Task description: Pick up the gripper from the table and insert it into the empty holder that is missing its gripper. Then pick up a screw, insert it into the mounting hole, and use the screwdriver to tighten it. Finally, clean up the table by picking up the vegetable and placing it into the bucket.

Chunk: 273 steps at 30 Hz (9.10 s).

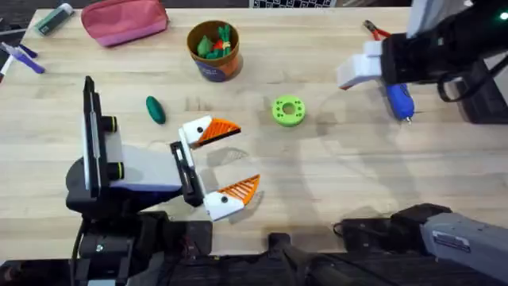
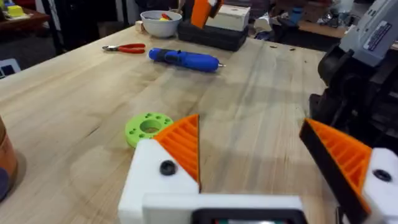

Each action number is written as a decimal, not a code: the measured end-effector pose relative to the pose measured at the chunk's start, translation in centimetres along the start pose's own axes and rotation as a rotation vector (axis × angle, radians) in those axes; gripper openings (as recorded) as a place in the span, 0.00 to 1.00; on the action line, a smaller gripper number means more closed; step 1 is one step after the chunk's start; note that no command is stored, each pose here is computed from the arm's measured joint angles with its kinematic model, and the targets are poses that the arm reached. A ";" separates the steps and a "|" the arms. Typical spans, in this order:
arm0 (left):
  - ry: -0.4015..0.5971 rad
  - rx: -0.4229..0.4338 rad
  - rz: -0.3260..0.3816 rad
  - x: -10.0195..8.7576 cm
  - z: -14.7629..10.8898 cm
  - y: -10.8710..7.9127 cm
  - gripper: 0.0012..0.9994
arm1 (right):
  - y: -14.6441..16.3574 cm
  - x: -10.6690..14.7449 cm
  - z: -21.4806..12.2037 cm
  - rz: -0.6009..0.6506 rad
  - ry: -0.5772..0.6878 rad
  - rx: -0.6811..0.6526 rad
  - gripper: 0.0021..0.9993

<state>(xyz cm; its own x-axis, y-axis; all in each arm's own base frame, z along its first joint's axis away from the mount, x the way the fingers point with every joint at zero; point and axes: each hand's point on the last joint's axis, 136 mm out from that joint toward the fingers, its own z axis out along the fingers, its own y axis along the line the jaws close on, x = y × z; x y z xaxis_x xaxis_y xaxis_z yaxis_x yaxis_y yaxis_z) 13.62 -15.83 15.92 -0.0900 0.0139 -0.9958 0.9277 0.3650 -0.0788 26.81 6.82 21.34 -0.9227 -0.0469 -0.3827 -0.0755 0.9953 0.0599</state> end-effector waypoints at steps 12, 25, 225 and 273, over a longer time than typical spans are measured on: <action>0.000 0.000 0.000 0.0 0.0 0.0 0.99 | -3.5 -0.2 0.0 0.120 0.000 0.049 0.99; 0.000 0.000 0.000 0.0 0.0 0.0 0.99 | -3.5 -0.3 0.0 0.120 -0.002 0.049 0.99; 0.000 0.000 0.007 0.0 0.0 0.0 0.01 | 28.6 -2.5 -15.5 -0.769 -0.948 -1.338 0.02; 0.000 0.000 0.007 0.0 0.0 0.0 0.01 | 30.5 3.0 -15.9 -0.919 -1.077 -1.458 0.02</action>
<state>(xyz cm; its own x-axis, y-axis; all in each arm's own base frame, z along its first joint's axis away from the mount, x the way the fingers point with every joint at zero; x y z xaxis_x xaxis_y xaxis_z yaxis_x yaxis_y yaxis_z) 13.62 -15.83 15.92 -0.0836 0.0164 -0.9964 0.9283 0.3649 -0.0719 15.72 35.72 36.64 0.0700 0.2095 -0.9753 -0.9895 -0.1092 -0.0945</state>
